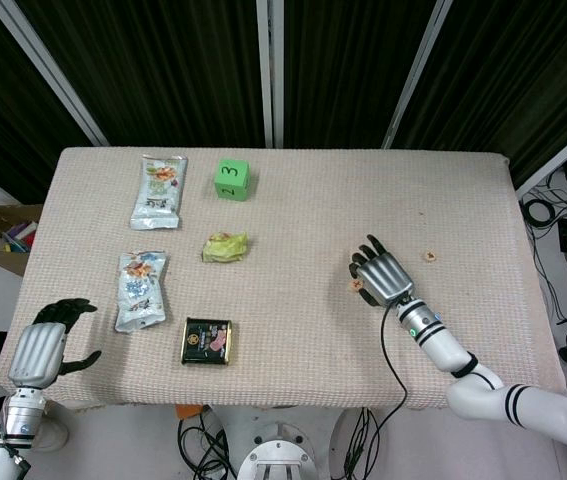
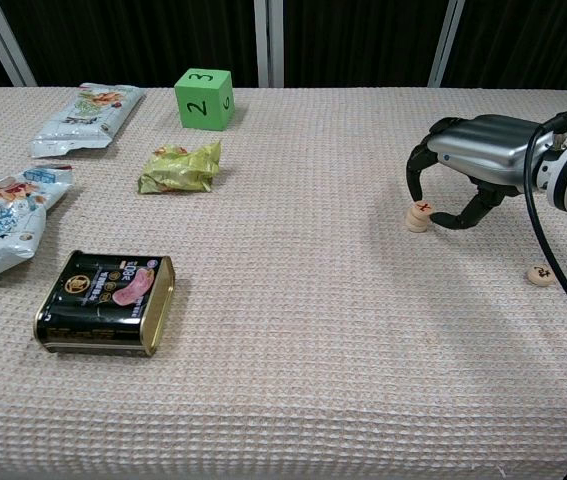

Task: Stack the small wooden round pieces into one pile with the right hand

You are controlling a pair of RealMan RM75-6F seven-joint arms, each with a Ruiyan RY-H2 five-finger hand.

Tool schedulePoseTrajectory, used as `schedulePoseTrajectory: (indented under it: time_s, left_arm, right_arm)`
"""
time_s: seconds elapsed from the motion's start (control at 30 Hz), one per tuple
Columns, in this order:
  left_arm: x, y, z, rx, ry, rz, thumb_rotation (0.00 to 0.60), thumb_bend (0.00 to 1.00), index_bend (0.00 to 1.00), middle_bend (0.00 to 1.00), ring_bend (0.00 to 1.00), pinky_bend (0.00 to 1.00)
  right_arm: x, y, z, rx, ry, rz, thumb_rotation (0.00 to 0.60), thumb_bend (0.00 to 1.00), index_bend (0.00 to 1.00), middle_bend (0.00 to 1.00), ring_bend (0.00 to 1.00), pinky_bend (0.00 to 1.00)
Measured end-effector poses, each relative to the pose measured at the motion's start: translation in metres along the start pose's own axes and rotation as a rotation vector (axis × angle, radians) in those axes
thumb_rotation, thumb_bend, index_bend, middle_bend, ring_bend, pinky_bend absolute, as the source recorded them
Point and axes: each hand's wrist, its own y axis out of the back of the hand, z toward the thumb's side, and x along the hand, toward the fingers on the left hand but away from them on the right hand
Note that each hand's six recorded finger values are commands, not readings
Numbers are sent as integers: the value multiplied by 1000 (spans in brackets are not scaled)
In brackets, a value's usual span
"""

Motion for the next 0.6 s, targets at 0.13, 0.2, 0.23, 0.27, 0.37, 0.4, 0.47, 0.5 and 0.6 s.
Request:
schedulePoseTrajectory:
  time_s: [0.13,0.2,0.23,0.27,0.37,0.4,0.47,0.5,0.6]
  left_arm:
    - [0,0,0,-1,1,1,600,146,296,211,156,192]
    - [0,0,-1,-2,2,2,600,146,296,211,156,192]
    - [0,0,-1,-2,2,1,600,146,296,211,156,192]
    - [0,0,-1,-2,1,1,600,146,296,211,156,192]
    - [0,0,-1,-3,3,-1,600,146,296,211,156,192]
    - [0,-1,-1,-3,3,-2,600,146,296,211,156,192]
    - [0,-1,-2,-3,4,-3,600,146,296,211,156,192]
    - [0,-1,-2,-3,5,-2,600,146,296,211,156,192]
    - [0,0,-3,-4,7,0,600,146,296,211,156,192]
  right_arm:
    - [-1,1,0,-1,1,-3,600,319,427,282,126,70]
    - [-1,1,0,-3,0,-4,600,312,422,282,125,70]
    - [-1,1,0,-3,-1,-3,600,307,419,282,125,70]
    - [-1,1,0,-3,-1,-3,600,305,418,281,125,70]
    - [0,0,0,0,-2,1,600,303,410,280,125,70]
    - [0,0,0,0,-2,1,600,302,405,279,125,70]
    - [1,1,-1,-1,-5,-4,600,300,393,276,125,70]
    - [2,2,-2,-2,-9,-8,600,299,390,275,125,70]
    - [8,8,-14,-5,-38,-26,600,293,387,275,125,70]
